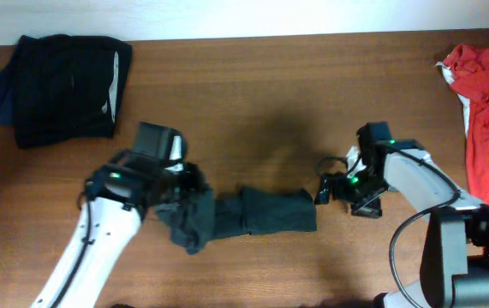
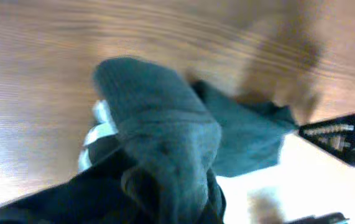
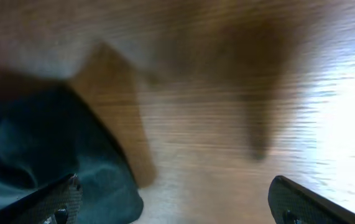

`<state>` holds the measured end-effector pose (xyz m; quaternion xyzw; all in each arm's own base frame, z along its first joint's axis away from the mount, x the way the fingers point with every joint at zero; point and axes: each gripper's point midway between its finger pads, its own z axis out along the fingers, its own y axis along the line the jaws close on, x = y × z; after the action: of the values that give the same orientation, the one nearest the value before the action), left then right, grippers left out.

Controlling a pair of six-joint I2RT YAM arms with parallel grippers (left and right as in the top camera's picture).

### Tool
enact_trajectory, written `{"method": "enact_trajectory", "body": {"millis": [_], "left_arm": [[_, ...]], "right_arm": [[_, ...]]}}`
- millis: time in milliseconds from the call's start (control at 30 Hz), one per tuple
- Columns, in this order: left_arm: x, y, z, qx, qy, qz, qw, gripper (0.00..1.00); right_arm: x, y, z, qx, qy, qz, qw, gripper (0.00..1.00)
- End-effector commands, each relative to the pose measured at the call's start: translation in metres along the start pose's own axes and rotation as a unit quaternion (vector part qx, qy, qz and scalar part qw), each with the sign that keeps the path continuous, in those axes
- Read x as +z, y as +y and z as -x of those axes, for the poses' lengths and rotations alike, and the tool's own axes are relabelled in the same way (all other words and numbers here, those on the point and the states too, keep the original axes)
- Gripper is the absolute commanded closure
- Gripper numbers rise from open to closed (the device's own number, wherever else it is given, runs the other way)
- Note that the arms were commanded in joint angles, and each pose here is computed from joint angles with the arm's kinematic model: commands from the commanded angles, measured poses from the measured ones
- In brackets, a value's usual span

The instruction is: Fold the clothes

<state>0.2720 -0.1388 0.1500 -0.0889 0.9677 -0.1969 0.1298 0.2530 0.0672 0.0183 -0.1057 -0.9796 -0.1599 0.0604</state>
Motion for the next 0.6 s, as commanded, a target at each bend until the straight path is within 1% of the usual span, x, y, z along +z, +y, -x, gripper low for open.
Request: {"method": "enact_trajectory", "body": {"millis": [0,100,200,233,333,400,500,567], "left_arm": [[0.030,-0.035,-0.012,0.008,0.024,-0.012,1.000,1.00],[0.078,-0.063,-0.024,0.037,0.048,-0.020,0.998,0.99],[0.109,-0.086,-0.030,0.066,0.050,-0.040,0.996,1.00],[0.121,-0.101,-0.033,0.084,0.044,-0.057,0.994,0.99],[0.125,-0.121,-0.026,0.099,0.019,-0.090,0.991,0.98],[0.123,-0.132,-0.017,0.096,0.000,-0.110,0.989,0.98],[0.120,-0.137,-0.014,0.097,-0.006,-0.119,0.988,1.00],[0.106,-0.140,-0.010,0.095,-0.008,-0.113,0.989,1.00]], "right_arm": [[0.009,0.018,-0.010,-0.021,0.010,0.005,1.000,0.01],[0.012,0.026,-0.010,-0.020,0.008,0.007,1.000,0.01],[0.012,0.026,-0.010,-0.020,0.007,0.007,1.000,0.01],[0.012,0.026,-0.010,-0.020,0.007,0.007,1.000,0.01],[0.012,0.026,-0.011,-0.020,0.009,0.007,1.000,0.01],[0.012,0.025,-0.012,-0.019,0.012,0.006,1.000,0.02],[0.012,0.025,-0.013,-0.018,0.014,0.005,1.000,0.01],[0.012,0.025,-0.013,-0.018,0.013,0.005,1.000,0.01]]}}
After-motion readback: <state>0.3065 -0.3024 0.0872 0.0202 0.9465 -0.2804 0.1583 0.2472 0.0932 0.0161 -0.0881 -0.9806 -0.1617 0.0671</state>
